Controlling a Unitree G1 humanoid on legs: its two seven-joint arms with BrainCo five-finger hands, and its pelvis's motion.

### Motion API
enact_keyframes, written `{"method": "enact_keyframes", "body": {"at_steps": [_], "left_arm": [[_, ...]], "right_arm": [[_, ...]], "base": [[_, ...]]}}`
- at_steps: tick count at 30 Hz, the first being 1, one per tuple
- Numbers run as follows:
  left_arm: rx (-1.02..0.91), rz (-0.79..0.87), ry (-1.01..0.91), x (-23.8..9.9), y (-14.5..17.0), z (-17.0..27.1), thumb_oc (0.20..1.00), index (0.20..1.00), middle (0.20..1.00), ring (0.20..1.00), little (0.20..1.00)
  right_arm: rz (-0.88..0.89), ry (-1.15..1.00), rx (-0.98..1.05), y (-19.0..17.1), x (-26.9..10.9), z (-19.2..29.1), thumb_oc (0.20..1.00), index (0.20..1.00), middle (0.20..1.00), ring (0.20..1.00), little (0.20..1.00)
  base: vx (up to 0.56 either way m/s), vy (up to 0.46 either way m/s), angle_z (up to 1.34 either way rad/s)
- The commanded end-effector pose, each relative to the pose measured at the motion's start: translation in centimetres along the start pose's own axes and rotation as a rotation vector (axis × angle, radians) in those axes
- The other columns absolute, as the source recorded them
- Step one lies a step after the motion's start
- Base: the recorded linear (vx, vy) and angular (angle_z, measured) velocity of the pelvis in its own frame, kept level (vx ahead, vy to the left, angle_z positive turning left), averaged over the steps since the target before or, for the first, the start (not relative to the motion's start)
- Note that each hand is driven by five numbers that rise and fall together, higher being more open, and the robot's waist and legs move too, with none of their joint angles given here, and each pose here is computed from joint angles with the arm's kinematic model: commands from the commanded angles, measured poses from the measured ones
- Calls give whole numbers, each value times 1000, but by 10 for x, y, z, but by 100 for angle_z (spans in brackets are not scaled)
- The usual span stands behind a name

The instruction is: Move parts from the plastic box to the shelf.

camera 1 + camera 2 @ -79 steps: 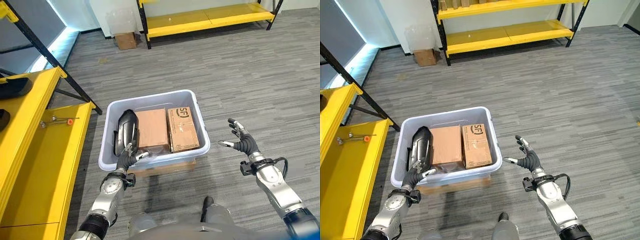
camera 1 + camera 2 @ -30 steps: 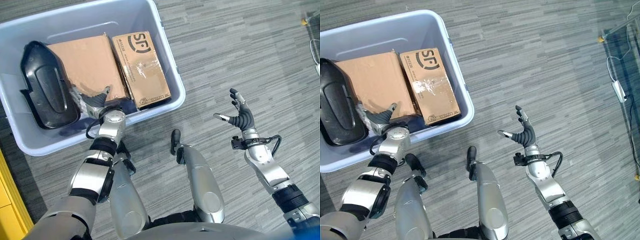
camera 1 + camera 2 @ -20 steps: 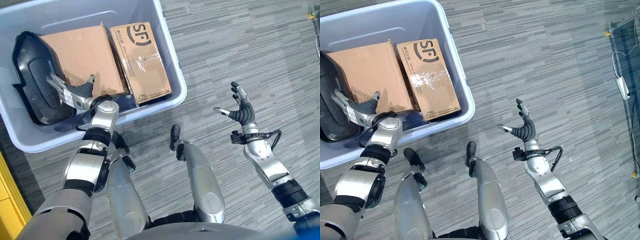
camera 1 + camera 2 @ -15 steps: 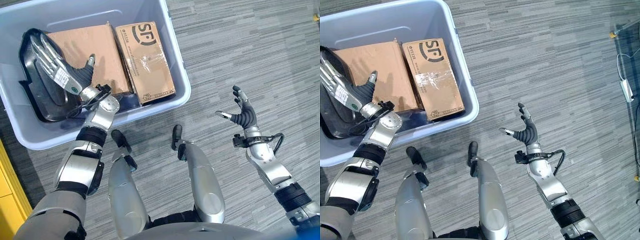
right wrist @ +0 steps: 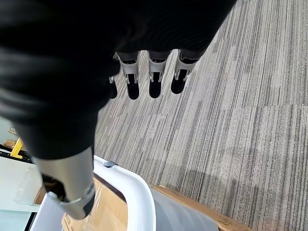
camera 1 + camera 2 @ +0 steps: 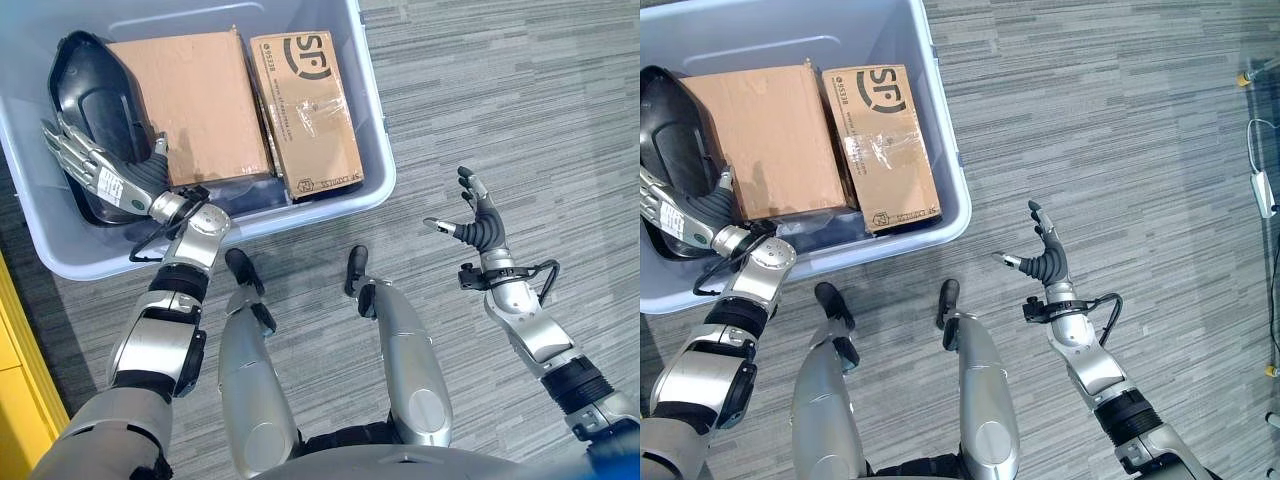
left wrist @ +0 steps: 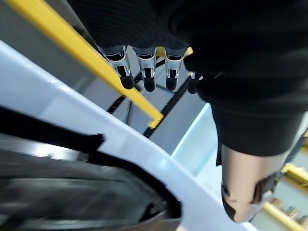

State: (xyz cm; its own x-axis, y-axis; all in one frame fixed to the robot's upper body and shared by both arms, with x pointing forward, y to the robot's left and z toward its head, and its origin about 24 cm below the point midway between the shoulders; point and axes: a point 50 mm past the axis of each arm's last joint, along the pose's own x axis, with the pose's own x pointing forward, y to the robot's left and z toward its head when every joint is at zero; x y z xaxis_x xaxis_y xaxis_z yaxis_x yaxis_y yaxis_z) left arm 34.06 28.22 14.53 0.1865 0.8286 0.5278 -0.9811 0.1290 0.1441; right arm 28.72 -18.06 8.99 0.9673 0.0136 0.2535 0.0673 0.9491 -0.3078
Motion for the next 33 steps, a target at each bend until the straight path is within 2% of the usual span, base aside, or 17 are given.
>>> {"method": "enact_keyframes", "body": {"at_steps": [1,7,10,11,17,20,27,33], "left_arm": [[-31,18,104,23,-1,9,1000,1000,1000,1000,1000],[-10,-94,140,24,-10,12,1000,1000,1000,1000,1000],[-27,-211,98,24,-21,24,1000,1000,1000,1000,1000],[-15,-306,50,23,-28,33,1000,1000,1000,1000,1000],[17,-497,-6,9,-43,42,1000,1000,1000,1000,1000],[104,-571,-191,1,-50,56,1000,1000,1000,1000,1000],[111,-586,-243,-11,-52,54,1000,1000,1000,1000,1000],[120,-622,-437,-22,-52,60,1000,1000,1000,1000,1000]], "right_arm": [[-34,-85,17,-1,10,19,1000,1000,1000,1000,1000],[-64,-81,5,-5,18,24,1000,1000,1000,1000,1000],[-57,-84,-13,-5,22,28,1000,1000,1000,1000,1000],[-56,-84,-19,-7,23,29,1000,1000,1000,1000,1000],[-40,-89,-40,-9,27,32,1000,1000,1000,1000,1000],[-22,-102,-69,-9,31,35,1000,1000,1000,1000,1000],[-20,-103,-69,-8,30,32,1000,1000,1000,1000,1000],[-23,-90,-54,-9,24,26,1000,1000,1000,1000,1000]], "base": [[20,32,4],[15,42,5],[24,54,1],[0,0,0],[17,45,-4],[-4,60,-9],[0,5,0],[0,0,0]]}}
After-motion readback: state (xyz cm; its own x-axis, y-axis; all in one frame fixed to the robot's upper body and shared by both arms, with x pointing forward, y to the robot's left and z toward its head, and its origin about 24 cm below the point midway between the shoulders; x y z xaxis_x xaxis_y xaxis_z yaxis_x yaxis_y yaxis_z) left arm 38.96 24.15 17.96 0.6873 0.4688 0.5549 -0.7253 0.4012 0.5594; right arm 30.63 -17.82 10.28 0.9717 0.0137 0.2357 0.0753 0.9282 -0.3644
